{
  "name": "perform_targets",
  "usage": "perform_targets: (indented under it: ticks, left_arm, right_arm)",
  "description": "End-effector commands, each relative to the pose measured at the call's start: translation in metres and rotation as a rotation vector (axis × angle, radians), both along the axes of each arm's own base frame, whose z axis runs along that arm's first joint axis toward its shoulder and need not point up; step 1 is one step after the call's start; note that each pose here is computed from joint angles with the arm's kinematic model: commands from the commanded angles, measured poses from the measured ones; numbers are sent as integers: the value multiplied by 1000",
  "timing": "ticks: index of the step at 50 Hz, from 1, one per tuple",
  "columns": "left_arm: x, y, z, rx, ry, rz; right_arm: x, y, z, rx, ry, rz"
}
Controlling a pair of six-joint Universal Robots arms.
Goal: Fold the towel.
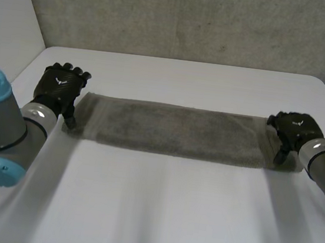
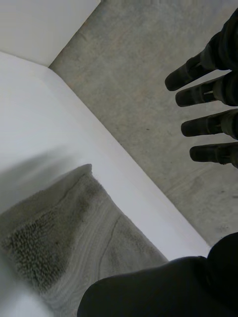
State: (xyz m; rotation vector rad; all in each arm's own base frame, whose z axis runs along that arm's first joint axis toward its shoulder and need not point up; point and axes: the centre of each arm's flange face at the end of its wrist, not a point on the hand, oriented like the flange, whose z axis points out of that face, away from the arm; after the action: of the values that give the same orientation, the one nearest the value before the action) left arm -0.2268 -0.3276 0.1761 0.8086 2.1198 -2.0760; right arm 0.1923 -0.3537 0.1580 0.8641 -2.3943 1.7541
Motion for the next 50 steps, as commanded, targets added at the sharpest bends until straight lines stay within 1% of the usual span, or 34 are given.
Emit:
perform_targets:
  ticks: [1, 5, 9, 17, 18, 19, 20, 22, 25, 26, 27, 29, 30, 34, 36, 37, 38, 40, 41, 43, 44, 46, 47, 48, 49, 50]
  left_arm:
    - [0, 1, -5, -42, 36, 2]
    - [1, 1, -5, -43, 38, 4]
    - [2, 0, -6, -43, 36, 7]
    - [1, 0, -6, -43, 36, 5]
    - [1, 0, -6, -43, 36, 5]
    - [1, 1, -7, -40, 36, 5]
    - [1, 1, -7, -38, 37, 5]
    - [1, 1, -7, -41, 37, 5]
    - [1, 2, -7, -42, 36, 4]
    - [1, 2, -6, -41, 37, 4]
    - [1, 2, -6, -41, 37, 4]
    - [1, 2, -7, -40, 37, 4]
    - [1, 2, -7, -40, 37, 4]
    - [1, 2, -7, -40, 37, 4]
    - [0, 3, -8, -37, 36, 1]
    - [0, 3, -8, -37, 36, 1]
    - [0, 4, -8, -37, 35, -1]
    - [0, 4, -8, -37, 35, -1]
    - [-1, 4, -8, -37, 35, -2]
    - [-1, 4, -8, -37, 35, -2]
    - [-1, 4, -8, -37, 35, -2]
    - [-1, 4, -8, -37, 35, -2]
    - [-1, 4, -8, -37, 35, -2]
    - [-1, 4, -8, -37, 35, -2]
    - [-1, 4, -8, -37, 35, -4]
    - [-1, 4, -8, -37, 35, -4]
  right_arm:
    - [-6, -7, -27, 37, 29, -7]
    - [-7, -11, -41, 54, 54, -9]
    - [-7, -14, -44, 43, 58, -12]
    - [-28, -30, -47, 35, 67, -78]
    - [-35, -34, -46, 32, 72, -106]
    - [-44, -38, -40, 11, 81, -147]
    - [-44, -38, -40, 11, 81, -147]
    - [-60, -44, -24, -25, 95, -207]
    - [-71, -48, -10, -58, 106, -236]
    - [-86, -52, 2, -90, 125, -264]
    - [-86, -52, 2, -90, 125, -265]
    - [-98, -59, 16, -134, 168, -280]
    - [-98, -59, 16, -134, 168, -280]
    - [-98, -73, 41, -227, 250, -264]
    - [-90, -75, 51, -258, 270, -239]
    - [-65, -73, 61, -300, 278, -174]
    - [-65, -73, 61, -301, 278, -173]
    - [5, -58, 82, -407, 262, 8]
    - [6, -58, 82, -407, 262, 9]
    - [61, -37, 96, -476, 219, 149]
    - [61, -37, 96, -477, 219, 150]
    - [112, -11, 82, -478, 191, 287]
    - [113, -11, 82, -478, 191, 288]
    - [140, 9, 73, -470, 173, 370]
    - [141, 9, 73, -470, 173, 371]
    - [167, 32, 62, -460, 159, 459]
